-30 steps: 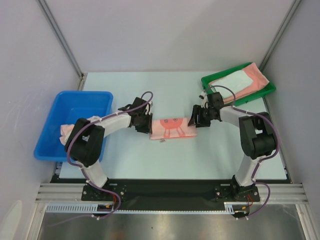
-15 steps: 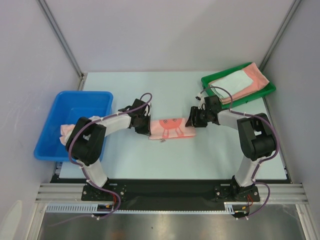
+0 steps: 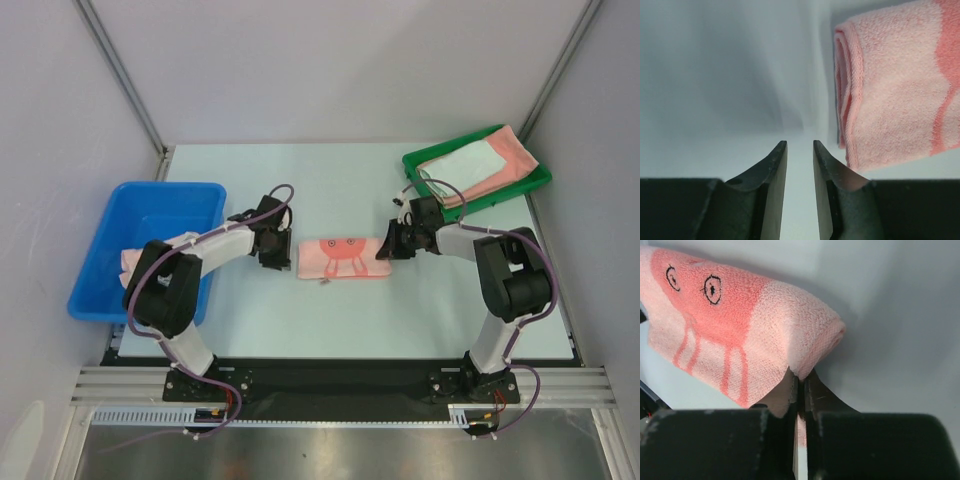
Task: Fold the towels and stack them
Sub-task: Neatly place the folded towel into the bin
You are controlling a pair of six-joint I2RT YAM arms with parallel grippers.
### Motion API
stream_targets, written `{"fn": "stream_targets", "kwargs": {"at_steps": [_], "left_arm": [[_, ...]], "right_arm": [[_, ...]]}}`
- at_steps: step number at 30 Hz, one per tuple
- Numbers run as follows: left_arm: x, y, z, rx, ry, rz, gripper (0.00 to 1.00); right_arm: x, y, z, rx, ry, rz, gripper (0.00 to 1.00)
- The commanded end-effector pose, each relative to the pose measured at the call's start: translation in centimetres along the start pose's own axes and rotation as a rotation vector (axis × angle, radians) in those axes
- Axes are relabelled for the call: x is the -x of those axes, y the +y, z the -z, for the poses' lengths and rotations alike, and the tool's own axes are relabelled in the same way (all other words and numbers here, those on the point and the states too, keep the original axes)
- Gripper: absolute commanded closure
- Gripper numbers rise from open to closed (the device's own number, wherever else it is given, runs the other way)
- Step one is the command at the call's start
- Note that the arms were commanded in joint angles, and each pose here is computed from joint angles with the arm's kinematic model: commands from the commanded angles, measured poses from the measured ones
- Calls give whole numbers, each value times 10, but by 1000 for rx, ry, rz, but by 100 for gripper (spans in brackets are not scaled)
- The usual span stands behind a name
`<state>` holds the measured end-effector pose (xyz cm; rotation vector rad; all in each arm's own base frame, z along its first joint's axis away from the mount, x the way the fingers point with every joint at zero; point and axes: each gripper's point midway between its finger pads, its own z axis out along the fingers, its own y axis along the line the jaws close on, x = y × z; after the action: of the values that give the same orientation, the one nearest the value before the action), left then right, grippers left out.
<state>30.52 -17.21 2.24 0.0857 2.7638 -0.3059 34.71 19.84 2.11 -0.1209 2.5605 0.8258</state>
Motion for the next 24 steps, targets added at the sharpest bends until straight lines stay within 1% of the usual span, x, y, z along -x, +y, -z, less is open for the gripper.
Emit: {"fn": "stream_targets", "kwargs": {"at_steps": [1, 2, 4, 5, 6, 7, 9, 10, 11, 12, 14, 16, 18, 20, 22, 23, 24], "left_arm": [[41, 6, 51, 63, -126, -55, 67], [60, 5, 67, 87, -181, -65, 66], [73, 7, 91, 108, -227, -89, 64], [85, 2, 104, 99, -268, -98, 63], [91, 0, 119, 93, -306, -104, 61], [94, 0, 126, 91, -321, -117, 61], [99, -3, 139, 78, -356, -134, 59], [100, -4, 147, 72, -376, -147, 58], [98, -4, 148, 69, -376, -155, 57], [95, -7, 149, 48, -371, -165, 56], [93, -8, 152, 31, -374, -197, 55], [90, -6, 154, 38, -369, -217, 54], [89, -5, 158, 41, -381, -227, 54], [90, -2, 159, 51, -398, -235, 54], [91, 0, 159, 59, -405, -240, 53], [92, 0, 159, 59, -406, -241, 53], [92, 0, 158, 62, -405, -245, 53]], "right_arm": [[-5, 2, 12, -4, 22, 10, 100], [4, 4, 19, -17, 28, 50, 100], [14, 0, 28, -71, 32, 84, 100], [12, -1, 34, -90, 59, 104, 100], [24, 1, 39, -103, 42, 128, 100], [23, 0, 46, -128, 59, 133, 100], [37, -2, 56, -172, 41, 173, 100], [38, -8, 62, -192, 52, 168, 100], [42, -9, 66, -203, 47, 174, 100], [56, -9, 73, -218, 23, 194, 100], [65, -20, 84, -257, 25, 187, 100], [82, -23, 97, -299, 12, 194, 100], [93, -32, 106, -338, 4, 213, 100], [111, -32, 118, -361, -22, 247, 100], [121, -45, 126, -407, -14, 274, 100], [138, -43, 134, -416, -44, 294, 100], [143, -55, 136, -435, -36, 283, 100]]}}
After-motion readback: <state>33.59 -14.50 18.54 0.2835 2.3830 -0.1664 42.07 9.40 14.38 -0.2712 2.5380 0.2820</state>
